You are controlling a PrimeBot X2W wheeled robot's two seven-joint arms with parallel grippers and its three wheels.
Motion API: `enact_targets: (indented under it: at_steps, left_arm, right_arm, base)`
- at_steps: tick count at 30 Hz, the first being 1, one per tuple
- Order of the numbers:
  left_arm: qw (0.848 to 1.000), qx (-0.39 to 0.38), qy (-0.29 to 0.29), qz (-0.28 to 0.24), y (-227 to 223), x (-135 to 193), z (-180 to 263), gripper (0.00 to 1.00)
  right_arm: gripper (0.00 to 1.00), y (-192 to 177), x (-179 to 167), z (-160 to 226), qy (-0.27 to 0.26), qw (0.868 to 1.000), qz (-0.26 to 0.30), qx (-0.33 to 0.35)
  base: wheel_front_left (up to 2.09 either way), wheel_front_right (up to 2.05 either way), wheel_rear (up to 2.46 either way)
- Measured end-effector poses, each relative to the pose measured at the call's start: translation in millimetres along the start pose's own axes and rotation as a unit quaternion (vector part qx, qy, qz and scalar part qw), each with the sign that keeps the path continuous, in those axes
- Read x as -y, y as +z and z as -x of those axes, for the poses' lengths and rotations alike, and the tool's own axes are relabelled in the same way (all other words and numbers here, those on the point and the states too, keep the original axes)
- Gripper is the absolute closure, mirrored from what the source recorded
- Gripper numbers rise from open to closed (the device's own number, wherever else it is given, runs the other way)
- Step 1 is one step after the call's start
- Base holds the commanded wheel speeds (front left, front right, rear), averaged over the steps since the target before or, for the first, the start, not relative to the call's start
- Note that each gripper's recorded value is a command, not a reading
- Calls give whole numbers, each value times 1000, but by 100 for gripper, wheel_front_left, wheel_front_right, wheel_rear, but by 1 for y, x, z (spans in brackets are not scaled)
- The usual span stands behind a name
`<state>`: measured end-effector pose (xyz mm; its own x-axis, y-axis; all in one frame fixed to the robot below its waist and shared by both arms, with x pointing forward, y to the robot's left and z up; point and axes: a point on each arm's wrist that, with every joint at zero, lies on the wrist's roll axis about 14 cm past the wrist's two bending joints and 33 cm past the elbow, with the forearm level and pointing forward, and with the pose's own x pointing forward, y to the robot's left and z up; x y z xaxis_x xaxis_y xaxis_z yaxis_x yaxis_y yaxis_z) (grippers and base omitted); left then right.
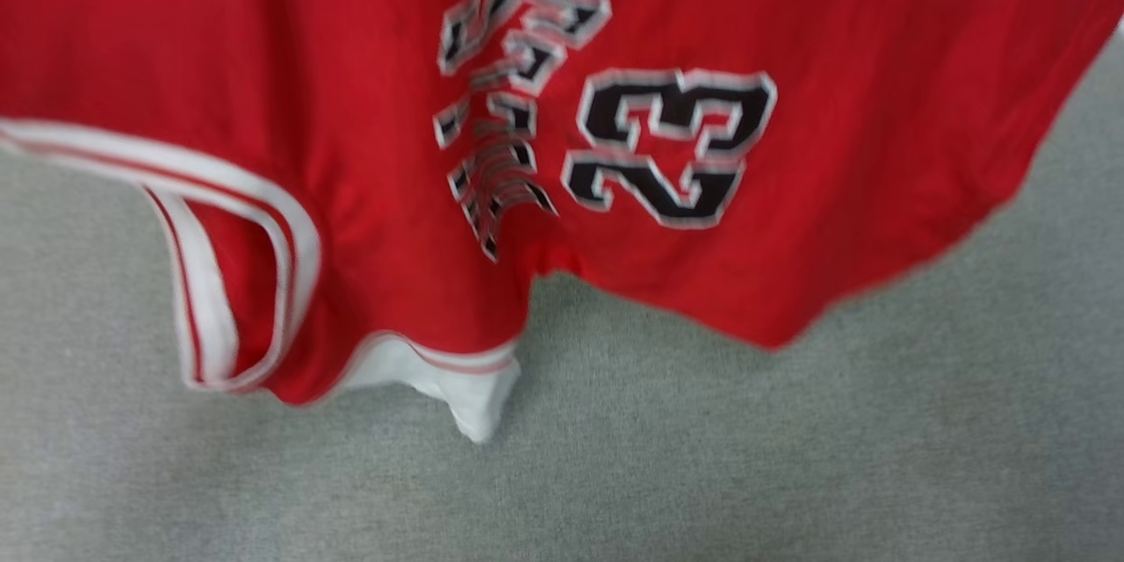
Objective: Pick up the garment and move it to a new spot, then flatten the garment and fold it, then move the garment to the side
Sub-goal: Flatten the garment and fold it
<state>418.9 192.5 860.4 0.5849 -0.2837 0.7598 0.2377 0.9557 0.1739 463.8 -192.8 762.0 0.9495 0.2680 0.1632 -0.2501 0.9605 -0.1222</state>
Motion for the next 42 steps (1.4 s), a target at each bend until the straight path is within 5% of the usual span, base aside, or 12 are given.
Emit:
enact_targets:
  at_steps: [14, 24, 30, 36, 42]
  left_arm:
    - [999, -36, 10, -21, -137, -55, -79, 100]
    - [994, -98, 33, -32, -242, -78, -89, 100]
    - [986, -160, 26, -27, -299, -72, -61, 100]
    - [963, -269, -18, -10, -361, -33, 15, 100]
    - [946, -321, -10, 38, -367, -9, 77, 100]
  right_arm:
    - [100, -58, 29, -147, -37, 997, 73, 14]
    - [100, -122, 36, -220, -61, 994, 83, 22]
    - [100, -178, 25, -236, -57, 997, 60, -3]
    - [100, -263, 0, -213, -27, 994, 62, -81]
    - [100, -298, -10, -181, -24, 992, 28, -118]
  base:
    - [0, 0, 0]
    - [0, 0, 0]
    - [0, 0, 0]
    - [0, 0, 0]
    - [0, 0, 0]
